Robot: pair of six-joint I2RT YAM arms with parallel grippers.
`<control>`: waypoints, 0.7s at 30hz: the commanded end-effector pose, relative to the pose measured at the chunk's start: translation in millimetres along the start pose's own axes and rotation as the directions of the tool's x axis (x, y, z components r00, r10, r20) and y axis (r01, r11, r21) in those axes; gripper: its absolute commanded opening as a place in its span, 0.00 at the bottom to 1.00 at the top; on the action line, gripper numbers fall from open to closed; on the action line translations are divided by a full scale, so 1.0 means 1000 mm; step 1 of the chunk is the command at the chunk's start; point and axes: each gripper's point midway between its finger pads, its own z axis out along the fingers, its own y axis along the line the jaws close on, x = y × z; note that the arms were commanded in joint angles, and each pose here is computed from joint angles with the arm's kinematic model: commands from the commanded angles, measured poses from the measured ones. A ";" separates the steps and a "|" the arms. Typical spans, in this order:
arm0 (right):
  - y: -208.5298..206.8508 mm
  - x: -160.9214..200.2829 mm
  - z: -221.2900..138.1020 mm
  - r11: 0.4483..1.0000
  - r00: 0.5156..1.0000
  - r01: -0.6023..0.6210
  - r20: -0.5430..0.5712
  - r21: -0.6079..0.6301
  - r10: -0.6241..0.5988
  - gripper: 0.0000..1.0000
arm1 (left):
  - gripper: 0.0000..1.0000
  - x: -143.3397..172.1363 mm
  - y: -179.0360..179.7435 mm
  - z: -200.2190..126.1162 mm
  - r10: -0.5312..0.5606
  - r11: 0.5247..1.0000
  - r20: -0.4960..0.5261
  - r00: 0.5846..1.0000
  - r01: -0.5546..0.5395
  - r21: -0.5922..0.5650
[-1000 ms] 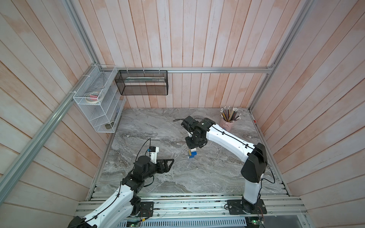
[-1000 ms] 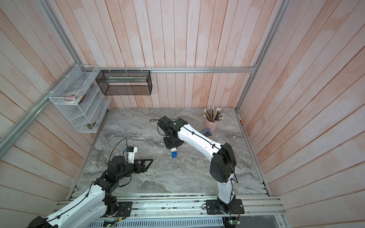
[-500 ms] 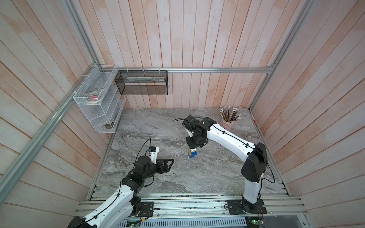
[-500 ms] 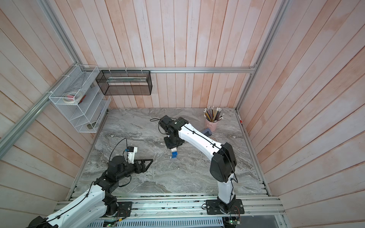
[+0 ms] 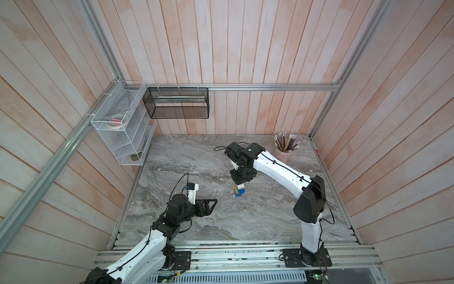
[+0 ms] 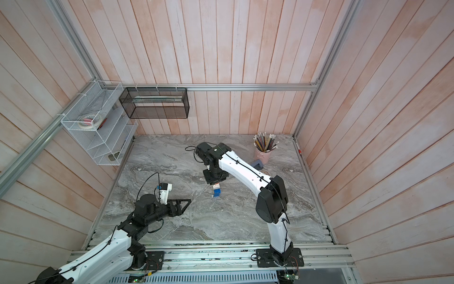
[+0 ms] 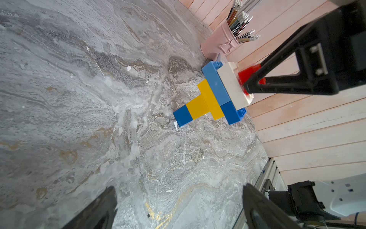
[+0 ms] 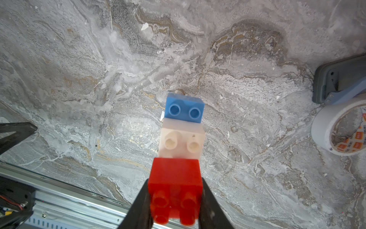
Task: Assemble a spoon with lego
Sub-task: Assemble the lego brick with the lego brick.
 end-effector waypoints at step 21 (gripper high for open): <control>-0.028 0.047 0.086 0.967 0.956 -0.004 -0.283 0.255 0.079 0.00 | 1.00 0.007 -0.003 0.003 -0.004 0.999 -0.018 1.000 0.004 0.038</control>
